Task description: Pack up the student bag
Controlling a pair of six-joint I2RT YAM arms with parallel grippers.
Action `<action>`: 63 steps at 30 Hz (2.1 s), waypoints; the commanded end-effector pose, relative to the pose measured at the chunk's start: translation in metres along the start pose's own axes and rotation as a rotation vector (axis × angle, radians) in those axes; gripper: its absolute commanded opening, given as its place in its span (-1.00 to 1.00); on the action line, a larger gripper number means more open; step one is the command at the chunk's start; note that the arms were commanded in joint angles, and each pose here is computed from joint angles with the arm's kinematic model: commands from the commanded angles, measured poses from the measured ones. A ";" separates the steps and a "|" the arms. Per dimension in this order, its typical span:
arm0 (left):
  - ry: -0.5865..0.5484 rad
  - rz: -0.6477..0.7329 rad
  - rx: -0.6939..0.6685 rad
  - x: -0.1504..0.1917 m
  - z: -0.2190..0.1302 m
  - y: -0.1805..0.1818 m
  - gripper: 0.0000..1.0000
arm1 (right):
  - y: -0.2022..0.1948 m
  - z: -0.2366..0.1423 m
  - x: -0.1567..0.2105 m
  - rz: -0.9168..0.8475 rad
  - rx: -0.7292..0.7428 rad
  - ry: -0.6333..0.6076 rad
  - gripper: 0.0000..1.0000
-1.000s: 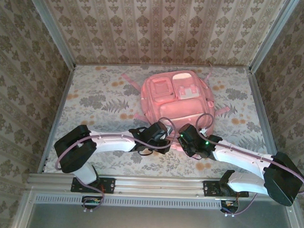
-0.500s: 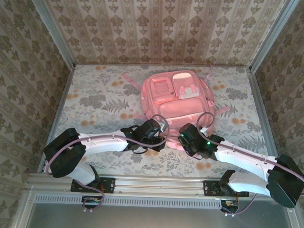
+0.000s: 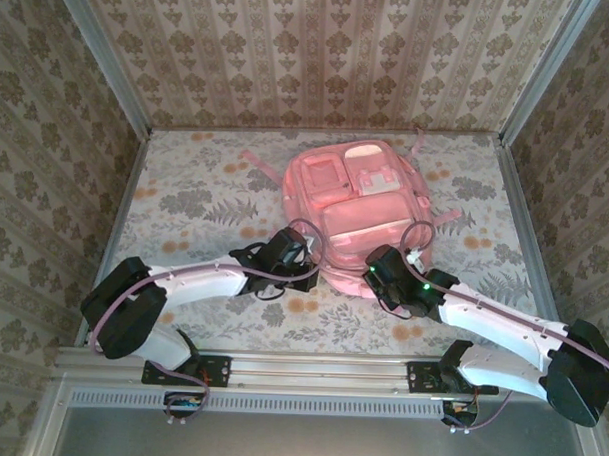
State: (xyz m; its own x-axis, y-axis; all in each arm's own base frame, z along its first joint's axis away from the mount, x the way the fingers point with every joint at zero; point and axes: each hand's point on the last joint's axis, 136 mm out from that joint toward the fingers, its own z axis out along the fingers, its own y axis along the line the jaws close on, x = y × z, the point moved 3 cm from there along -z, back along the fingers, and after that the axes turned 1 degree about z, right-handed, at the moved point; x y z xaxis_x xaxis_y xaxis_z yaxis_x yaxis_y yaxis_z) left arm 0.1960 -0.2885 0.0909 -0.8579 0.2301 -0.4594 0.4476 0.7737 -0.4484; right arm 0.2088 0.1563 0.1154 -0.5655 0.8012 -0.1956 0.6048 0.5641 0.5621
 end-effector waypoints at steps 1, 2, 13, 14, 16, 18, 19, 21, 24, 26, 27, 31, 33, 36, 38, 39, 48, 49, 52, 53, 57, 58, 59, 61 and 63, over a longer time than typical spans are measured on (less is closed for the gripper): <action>-0.012 -0.045 -0.073 -0.001 -0.003 0.025 -1.00 | -0.016 -0.009 -0.026 -0.072 0.083 -0.125 -1.00; -0.016 -0.049 -0.074 -0.003 -0.003 0.027 -1.00 | -0.017 -0.010 -0.027 -0.074 0.080 -0.124 -1.00; -0.026 -0.053 -0.046 -0.025 0.005 0.022 -1.00 | -0.008 -0.011 -0.029 -0.157 0.029 -0.073 -0.78; -0.026 -0.055 -0.033 -0.026 0.006 0.020 -1.00 | -0.005 -0.013 -0.027 -0.166 0.033 -0.058 -0.50; -0.033 -0.051 -0.013 -0.027 0.006 0.013 -1.00 | -0.002 -0.017 -0.021 -0.154 0.040 -0.008 -0.19; -0.035 -0.042 0.001 -0.028 0.006 0.008 -1.00 | 0.002 -0.020 -0.012 -0.097 0.004 0.050 -0.07; -0.036 -0.035 0.007 -0.027 0.006 0.004 -1.00 | 0.003 -0.021 -0.006 -0.058 -0.021 0.079 -0.02; -0.032 -0.023 0.016 -0.026 0.007 -0.001 -1.00 | 0.006 -0.021 0.003 0.018 -0.068 0.122 0.02; -0.026 0.000 0.031 -0.021 0.008 -0.011 -1.00 | 0.006 -0.022 0.014 0.104 -0.092 0.157 0.07; -0.025 0.011 0.043 -0.018 0.009 -0.018 -1.00 | 0.007 -0.021 0.017 0.144 -0.098 0.161 0.12; -0.024 0.020 0.048 -0.016 0.009 -0.022 -1.00 | 0.006 -0.021 0.017 0.159 -0.099 0.153 0.13; -0.017 0.058 0.071 -0.013 0.012 -0.040 -1.00 | 0.003 -0.018 0.017 0.196 -0.094 0.132 0.17; -0.015 0.080 0.083 -0.012 0.015 -0.051 -1.00 | -0.001 -0.016 0.014 0.204 -0.083 0.112 0.20; -0.014 0.105 0.104 -0.012 0.018 -0.064 -1.00 | -0.008 -0.012 0.011 0.227 -0.078 0.087 0.26; -0.013 0.116 0.117 -0.012 0.020 -0.072 -1.00 | -0.012 -0.010 0.009 0.241 -0.082 0.068 0.26; -0.011 0.123 0.124 -0.012 0.021 -0.076 -1.00 | -0.013 -0.010 0.007 0.245 -0.087 0.055 0.26; 0.004 0.203 0.155 -0.012 0.019 -0.108 -1.00 | -0.026 -0.004 -0.019 0.256 -0.090 -0.081 -0.46; 0.006 0.204 0.145 -0.012 0.019 -0.106 -1.00 | -0.027 -0.004 -0.023 0.254 -0.087 -0.091 -0.57; 0.002 0.206 0.106 -0.013 0.017 -0.099 -1.00 | -0.032 -0.006 -0.030 0.268 -0.091 -0.108 -0.86; 0.006 0.202 0.093 -0.013 0.016 -0.096 -1.00 | -0.033 -0.006 -0.032 0.276 -0.104 -0.113 -0.91; 0.007 0.181 0.056 -0.018 0.013 -0.085 -1.00 | -0.035 -0.013 -0.039 0.289 -0.140 -0.139 -1.00; 0.001 0.175 0.054 -0.020 0.012 -0.083 -1.00 | -0.036 -0.015 -0.040 0.286 -0.141 -0.142 -1.00; -0.001 0.169 0.051 -0.021 0.011 -0.081 -1.00 | -0.037 -0.015 -0.041 0.285 -0.136 -0.144 -1.00; -0.009 0.161 0.043 -0.023 0.007 -0.077 -1.00 | -0.039 -0.015 -0.042 0.289 -0.133 -0.144 -1.00; -0.012 0.154 0.030 -0.025 0.005 -0.072 -1.00 | -0.041 -0.013 -0.042 0.292 -0.132 -0.140 -1.00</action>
State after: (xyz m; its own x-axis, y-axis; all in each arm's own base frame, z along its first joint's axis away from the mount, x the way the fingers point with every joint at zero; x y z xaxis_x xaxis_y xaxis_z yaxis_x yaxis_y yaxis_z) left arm 0.1743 -0.3647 0.1111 -0.7863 0.3679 -0.4965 0.5897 0.6867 -0.4250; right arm 0.2023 0.1199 0.1238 -0.3559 0.9342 -0.0247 0.6205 0.2560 0.7412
